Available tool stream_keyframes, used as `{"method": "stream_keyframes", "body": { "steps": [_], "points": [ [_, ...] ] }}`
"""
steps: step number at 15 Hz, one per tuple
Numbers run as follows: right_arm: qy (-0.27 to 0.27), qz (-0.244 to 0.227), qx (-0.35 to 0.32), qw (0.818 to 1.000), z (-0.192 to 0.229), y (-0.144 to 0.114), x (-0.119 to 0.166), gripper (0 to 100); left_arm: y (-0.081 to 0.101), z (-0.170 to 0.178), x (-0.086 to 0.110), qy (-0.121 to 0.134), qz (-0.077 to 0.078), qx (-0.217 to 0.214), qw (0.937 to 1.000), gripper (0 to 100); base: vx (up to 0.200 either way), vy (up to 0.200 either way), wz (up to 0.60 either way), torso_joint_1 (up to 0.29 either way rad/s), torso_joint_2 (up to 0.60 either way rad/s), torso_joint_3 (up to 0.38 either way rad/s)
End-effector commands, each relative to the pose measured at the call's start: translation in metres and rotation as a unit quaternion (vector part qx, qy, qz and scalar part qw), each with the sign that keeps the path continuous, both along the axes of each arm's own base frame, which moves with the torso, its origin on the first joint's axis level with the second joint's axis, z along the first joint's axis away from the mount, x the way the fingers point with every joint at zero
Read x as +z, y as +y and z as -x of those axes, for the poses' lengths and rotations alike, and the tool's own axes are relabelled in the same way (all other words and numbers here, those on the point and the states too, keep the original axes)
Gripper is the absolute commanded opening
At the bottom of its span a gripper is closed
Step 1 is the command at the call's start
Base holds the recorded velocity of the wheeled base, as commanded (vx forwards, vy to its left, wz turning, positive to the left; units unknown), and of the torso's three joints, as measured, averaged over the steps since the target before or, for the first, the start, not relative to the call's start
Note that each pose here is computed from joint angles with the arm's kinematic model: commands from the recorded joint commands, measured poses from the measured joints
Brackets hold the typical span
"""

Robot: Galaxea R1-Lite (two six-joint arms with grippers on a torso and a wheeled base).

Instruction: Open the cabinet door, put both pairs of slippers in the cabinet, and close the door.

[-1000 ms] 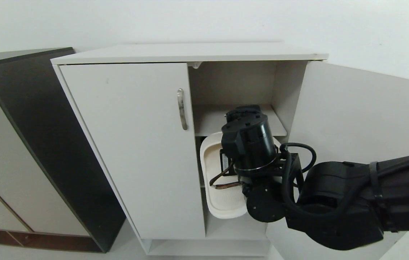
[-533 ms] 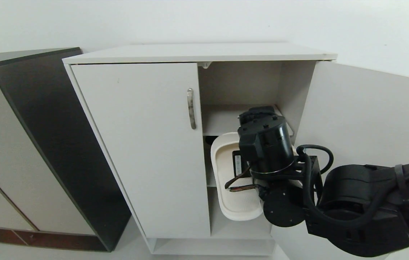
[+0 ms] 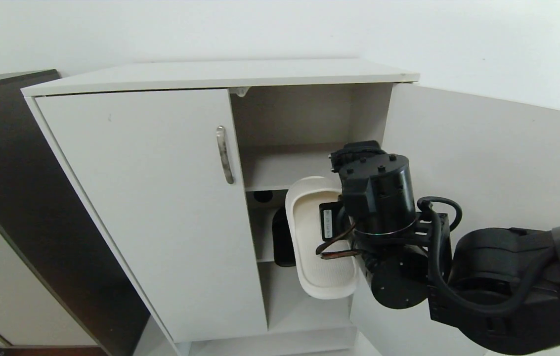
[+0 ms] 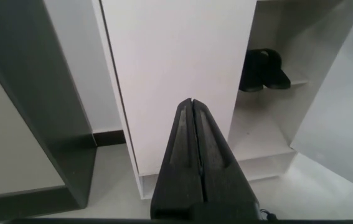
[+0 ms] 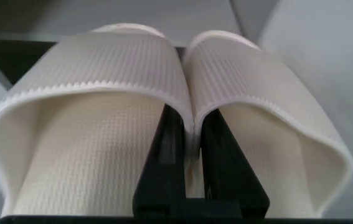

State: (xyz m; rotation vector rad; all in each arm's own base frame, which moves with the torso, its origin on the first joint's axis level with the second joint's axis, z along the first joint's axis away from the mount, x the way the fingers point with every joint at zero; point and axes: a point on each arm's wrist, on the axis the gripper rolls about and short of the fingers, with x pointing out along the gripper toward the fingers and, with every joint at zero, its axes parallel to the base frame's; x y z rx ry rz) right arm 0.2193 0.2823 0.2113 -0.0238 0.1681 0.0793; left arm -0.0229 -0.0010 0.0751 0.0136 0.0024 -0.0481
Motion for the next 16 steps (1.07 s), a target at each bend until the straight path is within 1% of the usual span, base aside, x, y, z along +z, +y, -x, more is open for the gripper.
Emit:
{"method": "stream_keyframes", "body": {
  "steps": [1,4,5,7,11,13,15,16],
  "points": [
    [0.001,-0.004,0.033,0.999,0.006,0.005,-0.002,0,0.000,0.000,0.000,0.000,0.000,0.000,1.0000,0,0.000,0.000,0.00,0.000,0.00,0.000],
    [-0.009,0.017,0.054,0.998,0.012,0.011,-0.010,0,0.000,0.000,0.000,0.000,0.000,0.000,1.0000,0,0.000,0.000,0.00,0.000,0.00,0.000],
    [-0.011,0.020,0.058,0.998,0.014,0.012,-0.013,0,0.000,0.000,0.000,0.000,0.000,0.000,1.0000,0,0.000,0.000,0.60,0.002,0.00,-0.002],
    [-0.019,0.016,0.070,0.997,0.014,0.013,-0.015,0,0.000,0.000,0.000,0.000,0.001,0.000,1.0000,0,0.000,0.000,0.00,0.000,0.00,0.000],
    [-0.020,0.021,0.070,0.997,0.014,0.011,-0.017,0,0.000,0.000,0.000,0.000,0.001,0.000,1.0000,0,0.000,0.000,0.00,0.000,0.00,0.000],
    [-0.031,0.015,0.058,0.998,0.010,0.010,-0.012,0,0.000,0.000,0.000,0.000,0.001,0.000,1.0000,0,0.000,0.000,0.00,0.000,0.00,0.000],
    [-0.039,0.006,0.049,0.998,0.008,0.013,-0.002,0,0.000,0.000,0.000,0.000,0.000,0.000,1.0000,0,0.000,0.000,0.00,0.000,0.00,0.000],
    [-0.034,0.010,0.045,0.998,0.006,0.013,0.001,0,0.000,0.000,0.000,0.000,0.000,0.000,1.0000,0,0.000,0.000,0.00,0.000,0.00,0.000]
  ]
}}
